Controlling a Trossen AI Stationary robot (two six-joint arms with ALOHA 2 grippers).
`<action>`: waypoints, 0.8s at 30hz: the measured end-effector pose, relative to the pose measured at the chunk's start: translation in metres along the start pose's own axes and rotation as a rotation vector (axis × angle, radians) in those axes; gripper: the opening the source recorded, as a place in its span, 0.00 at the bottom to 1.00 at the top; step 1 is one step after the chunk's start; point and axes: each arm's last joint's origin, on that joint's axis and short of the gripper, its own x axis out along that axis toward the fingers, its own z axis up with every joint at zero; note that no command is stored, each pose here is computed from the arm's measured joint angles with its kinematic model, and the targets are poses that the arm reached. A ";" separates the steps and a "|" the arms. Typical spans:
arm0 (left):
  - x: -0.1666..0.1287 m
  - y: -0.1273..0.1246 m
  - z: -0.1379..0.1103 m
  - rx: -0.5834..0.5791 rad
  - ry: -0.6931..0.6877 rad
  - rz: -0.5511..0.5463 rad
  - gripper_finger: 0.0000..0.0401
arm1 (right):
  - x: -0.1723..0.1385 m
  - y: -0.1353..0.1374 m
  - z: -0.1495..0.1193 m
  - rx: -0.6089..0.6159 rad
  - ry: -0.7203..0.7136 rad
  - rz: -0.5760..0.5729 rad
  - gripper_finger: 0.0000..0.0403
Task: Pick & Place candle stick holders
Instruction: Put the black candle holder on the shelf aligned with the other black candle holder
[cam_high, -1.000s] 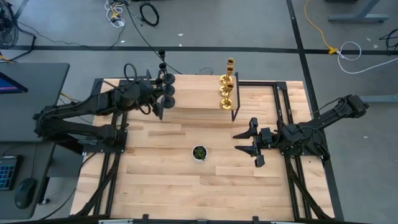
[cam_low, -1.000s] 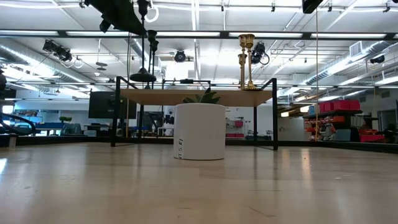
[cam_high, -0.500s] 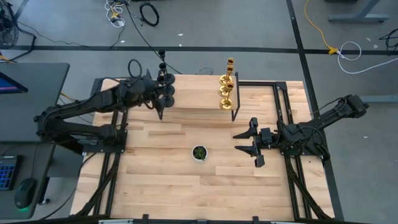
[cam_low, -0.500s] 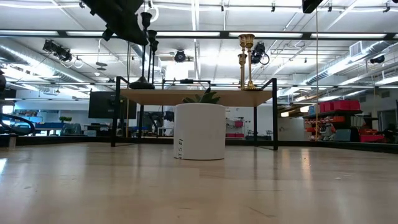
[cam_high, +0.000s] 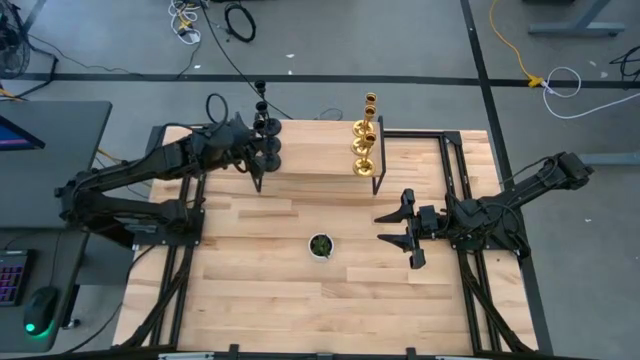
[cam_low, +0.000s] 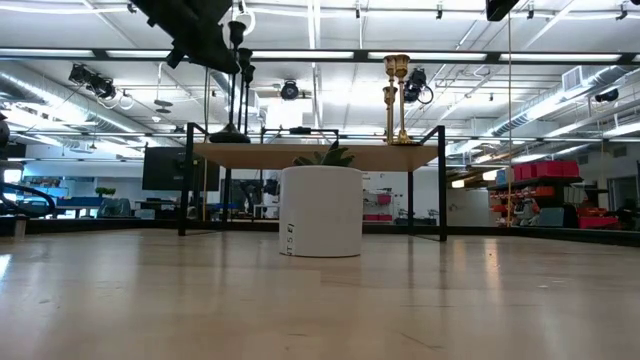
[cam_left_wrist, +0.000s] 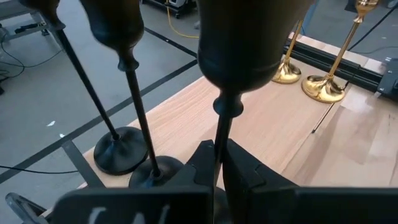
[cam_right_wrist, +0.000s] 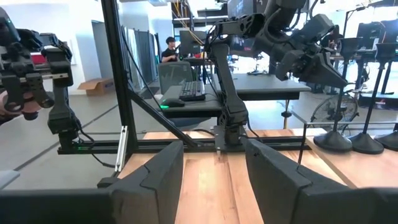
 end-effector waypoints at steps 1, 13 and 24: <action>-0.001 0.000 0.000 0.000 0.003 -0.001 0.03 | 0.000 0.000 0.000 0.000 0.000 0.000 0.44; -0.001 -0.001 -0.003 -0.015 0.030 -0.027 0.03 | 0.000 0.000 0.000 0.000 0.000 0.000 0.44; -0.002 0.000 -0.007 -0.021 0.073 -0.024 0.03 | 0.000 0.000 0.000 0.004 0.000 0.000 0.44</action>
